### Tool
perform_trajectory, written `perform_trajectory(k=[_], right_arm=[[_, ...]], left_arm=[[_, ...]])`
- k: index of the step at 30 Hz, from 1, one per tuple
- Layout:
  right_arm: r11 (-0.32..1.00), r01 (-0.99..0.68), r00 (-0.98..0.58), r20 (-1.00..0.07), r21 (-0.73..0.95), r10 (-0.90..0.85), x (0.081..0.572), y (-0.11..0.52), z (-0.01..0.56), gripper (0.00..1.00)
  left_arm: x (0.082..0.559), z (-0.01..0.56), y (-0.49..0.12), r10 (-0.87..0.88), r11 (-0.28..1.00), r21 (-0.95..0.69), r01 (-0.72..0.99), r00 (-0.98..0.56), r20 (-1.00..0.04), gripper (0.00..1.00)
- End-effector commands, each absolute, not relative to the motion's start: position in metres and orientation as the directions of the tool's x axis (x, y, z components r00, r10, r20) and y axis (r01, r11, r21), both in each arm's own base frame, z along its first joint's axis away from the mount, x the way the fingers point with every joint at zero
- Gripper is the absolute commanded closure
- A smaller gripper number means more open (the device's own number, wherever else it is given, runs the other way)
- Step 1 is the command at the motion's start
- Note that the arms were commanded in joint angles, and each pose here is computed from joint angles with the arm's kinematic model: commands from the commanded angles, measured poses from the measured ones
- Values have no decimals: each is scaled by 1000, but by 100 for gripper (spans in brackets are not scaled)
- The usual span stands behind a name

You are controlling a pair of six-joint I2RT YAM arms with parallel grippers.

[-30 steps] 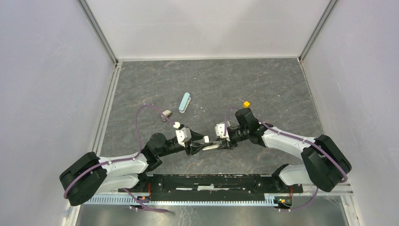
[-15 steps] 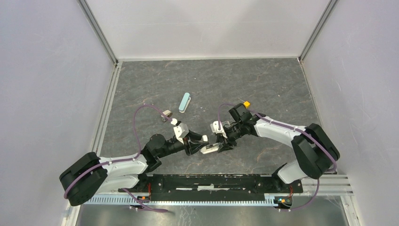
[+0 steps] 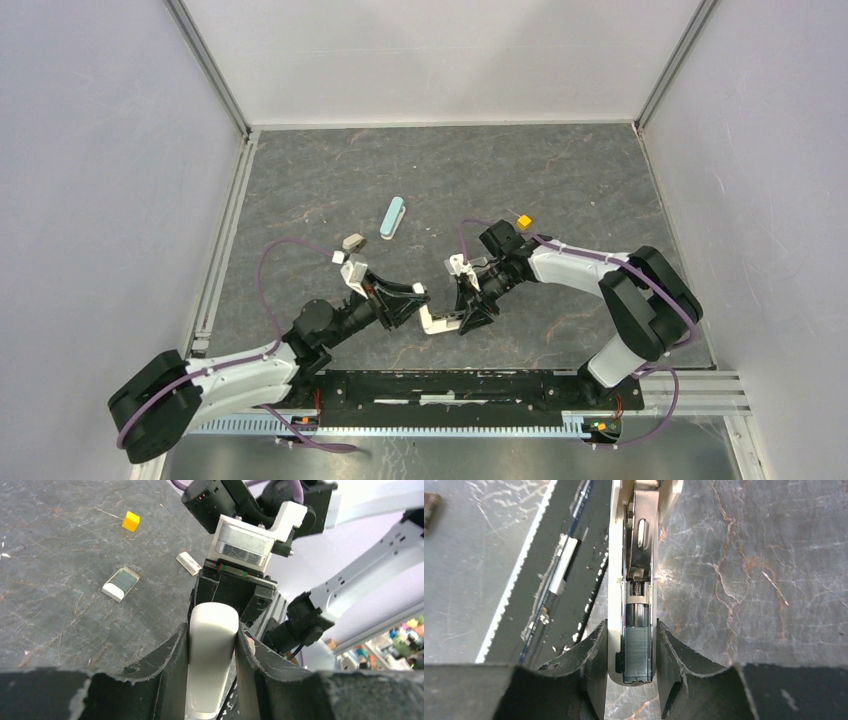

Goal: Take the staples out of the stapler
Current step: Unload the staple at the center of the board.

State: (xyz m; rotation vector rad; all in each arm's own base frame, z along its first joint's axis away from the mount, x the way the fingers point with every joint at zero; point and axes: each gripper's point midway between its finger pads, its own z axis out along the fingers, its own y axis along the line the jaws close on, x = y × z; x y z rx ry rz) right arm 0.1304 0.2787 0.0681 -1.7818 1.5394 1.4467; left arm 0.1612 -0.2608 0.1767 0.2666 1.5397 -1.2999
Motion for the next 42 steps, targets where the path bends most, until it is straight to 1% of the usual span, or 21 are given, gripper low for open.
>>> perform_trajectory(k=[1,2,4,5,7,10,13,14,17,20,22,24,27,30,31,33,34,36,38,39,42], right_arm=[[-318,-862,-212,-849,396,-483,130,285,70,83],[-304,-856,-240,-842,418,-483,130,286,68,80],[-287,-840,-287,-827,460,-484,129,288,65,76],[-279,-833,-306,-818,478,-487,128,288,62,72],[-260,-828,-326,-803,497,-499,130,289,58,62],[-211,-844,-329,-787,493,-522,140,288,51,45],[-114,-877,-346,-778,467,-524,160,283,47,32],[-67,-887,-361,-777,457,-515,169,280,46,29],[0,-901,-381,-793,433,-476,186,270,51,25],[29,-925,-349,-817,379,-458,199,261,59,25],[36,-946,-302,-832,323,-465,204,257,63,25],[41,-967,-239,-848,249,-474,209,254,69,25],[-14,-996,-71,-882,87,-466,211,250,85,24],[-89,-982,191,-883,-169,-428,209,243,103,22],[-109,-961,276,-867,-254,-416,206,241,106,21],[-150,-887,460,-804,-437,-376,199,239,113,14],[-152,-843,534,-766,-517,-357,197,239,116,8],[-184,-749,659,-684,-636,-313,189,241,120,3],[-208,-716,695,-650,-666,-308,187,247,122,2],[-183,-686,720,-620,-704,-312,191,250,127,2],[-147,-593,785,-528,-792,-324,187,259,134,2]], left_arm=[[190,198,-238,-652,377,-762,527,-433,-622,98],[195,191,-234,-667,393,-789,473,-443,-599,98],[199,187,-232,-682,401,-809,430,-449,-577,98],[201,186,-231,-692,397,-819,413,-452,-563,98],[204,181,-229,-719,382,-853,357,-465,-517,98],[205,182,-231,-735,347,-877,333,-484,-475,98],[204,182,-235,-734,334,-886,321,-501,-459,98],[204,180,-235,-732,337,-889,311,-507,-455,98],[205,170,-234,-737,336,-904,263,-524,-427,98],[204,158,-234,-745,323,-924,206,-546,-383,98],[202,153,-236,-734,331,-924,191,-563,-379,98],[201,149,-237,-715,356,-918,176,-581,-389,98],[198,152,-239,-702,366,-918,154,-601,-381,98],[201,146,-232,-726,392,-920,20,-607,-323,98],[200,141,-230,-737,395,-918,-31,-608,-296,98],[198,135,-228,-769,349,-928,-129,-606,-205,98],[197,128,-227,-790,314,-927,-205,-599,-135,98],[193,115,-227,-816,250,-906,-343,-578,-7,98],[189,104,-230,-826,211,-870,-446,-558,86,98],[188,102,-231,-829,194,-852,-486,-546,123,98],[189,101,-235,-838,180,-818,-547,-520,164,98]])
